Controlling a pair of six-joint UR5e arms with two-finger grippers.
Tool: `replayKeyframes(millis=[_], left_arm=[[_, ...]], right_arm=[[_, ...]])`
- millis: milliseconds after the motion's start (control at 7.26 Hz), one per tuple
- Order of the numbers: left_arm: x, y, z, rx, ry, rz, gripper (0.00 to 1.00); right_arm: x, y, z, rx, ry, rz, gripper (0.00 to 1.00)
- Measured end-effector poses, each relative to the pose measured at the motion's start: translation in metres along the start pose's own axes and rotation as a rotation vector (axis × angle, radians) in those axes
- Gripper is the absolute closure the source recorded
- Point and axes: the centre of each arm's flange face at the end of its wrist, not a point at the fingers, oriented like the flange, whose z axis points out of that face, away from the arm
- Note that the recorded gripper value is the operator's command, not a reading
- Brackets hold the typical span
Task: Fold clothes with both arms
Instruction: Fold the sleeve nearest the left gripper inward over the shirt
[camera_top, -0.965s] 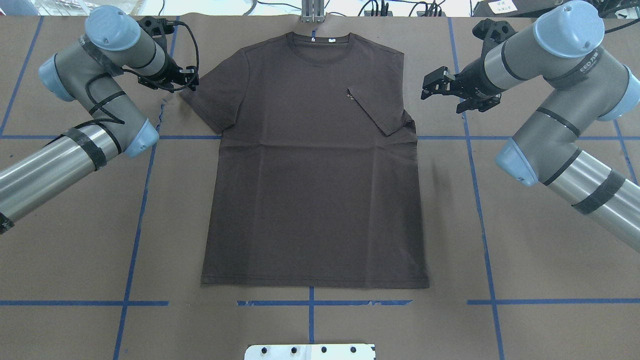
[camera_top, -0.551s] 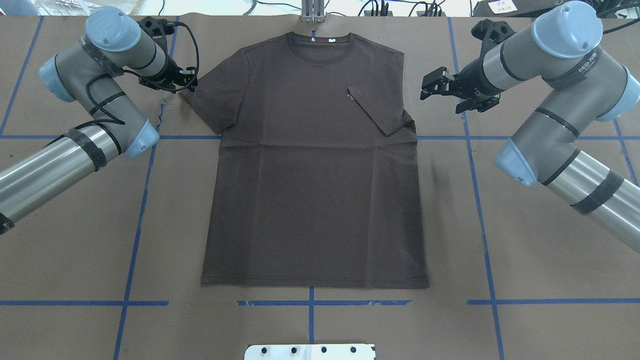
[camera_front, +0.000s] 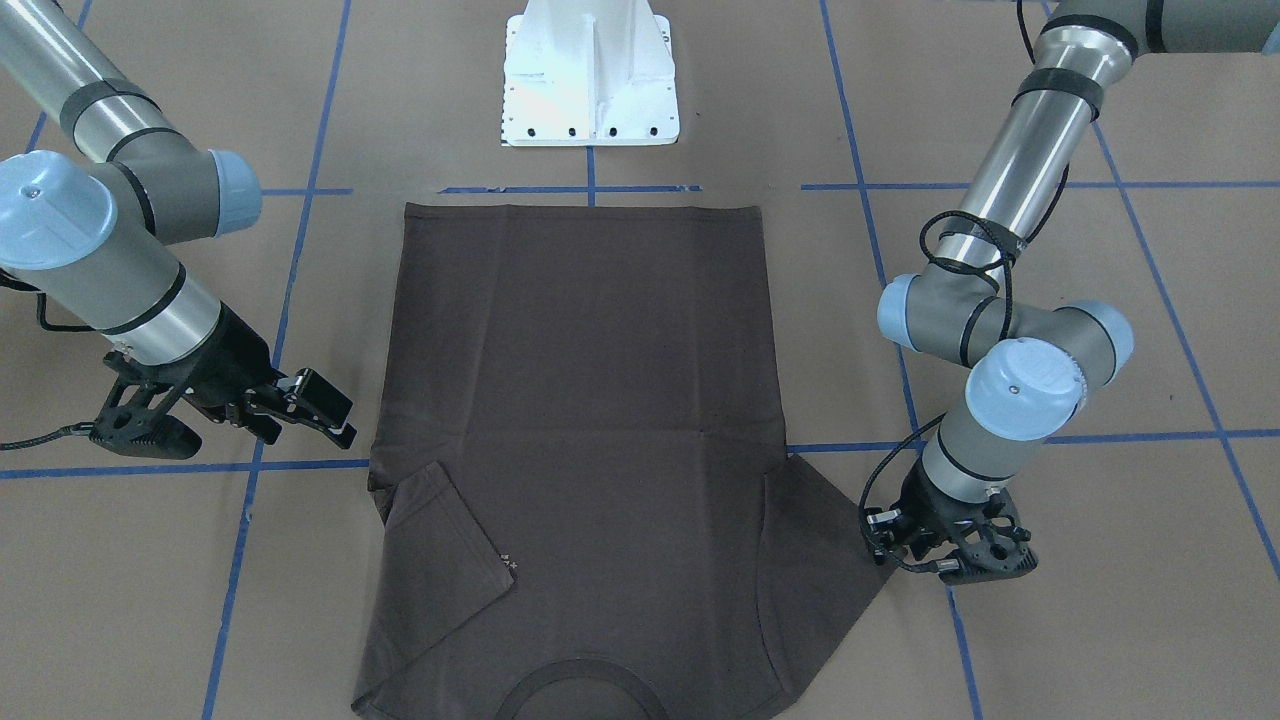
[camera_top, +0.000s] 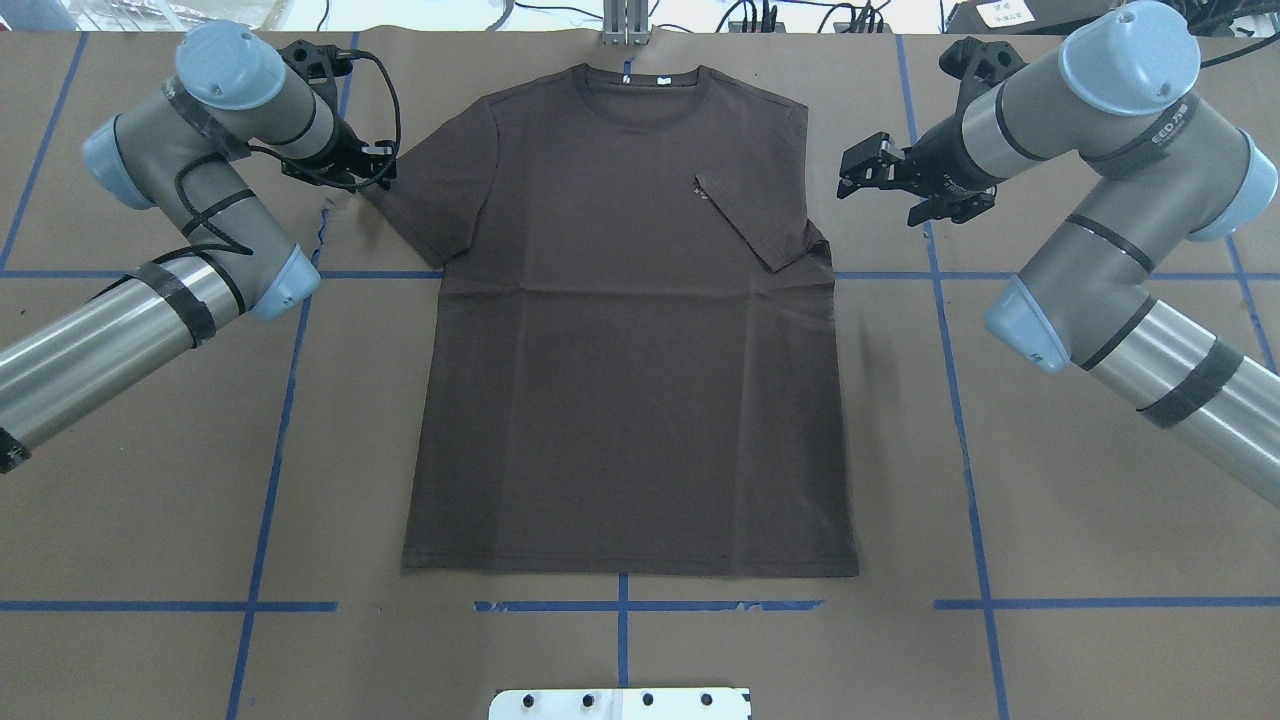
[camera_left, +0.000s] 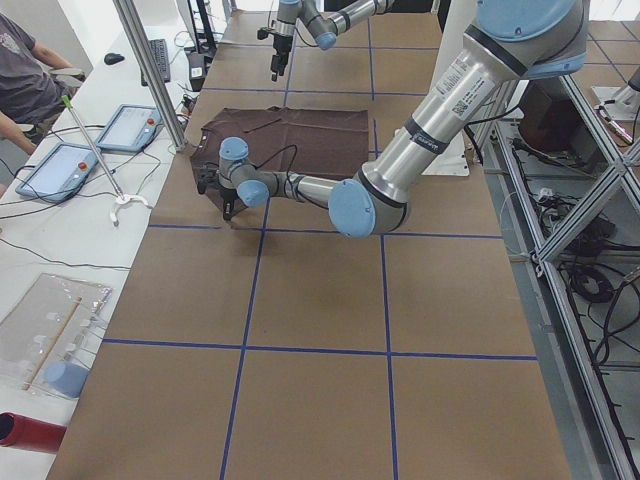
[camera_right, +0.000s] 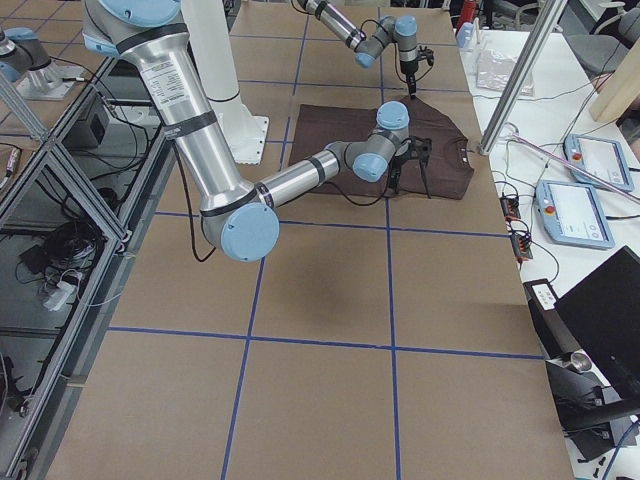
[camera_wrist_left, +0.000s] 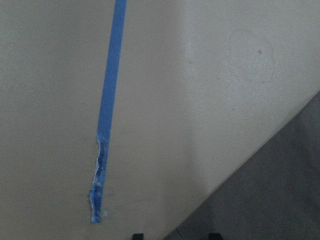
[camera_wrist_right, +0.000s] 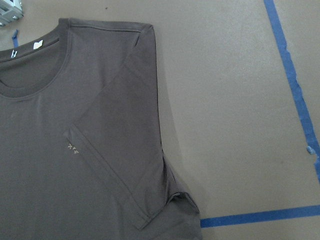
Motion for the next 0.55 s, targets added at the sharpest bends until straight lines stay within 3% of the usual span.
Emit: replayKeyframes(millis=[138,551], left_arm=[[-0.0001,0.0002,0.0002,0.000,0.000,0.000,1.00],[0.0069,-0.0011,-0.0038,0.000,0.011,0.003,1.00]], right_arm=[[-0.0015,0.0002,-0.0008,0.000,-0.003,-0.001,0.00],[-0.0029,0.0007,-0.0024,-0.003,-0.007,-0.002,0.00]])
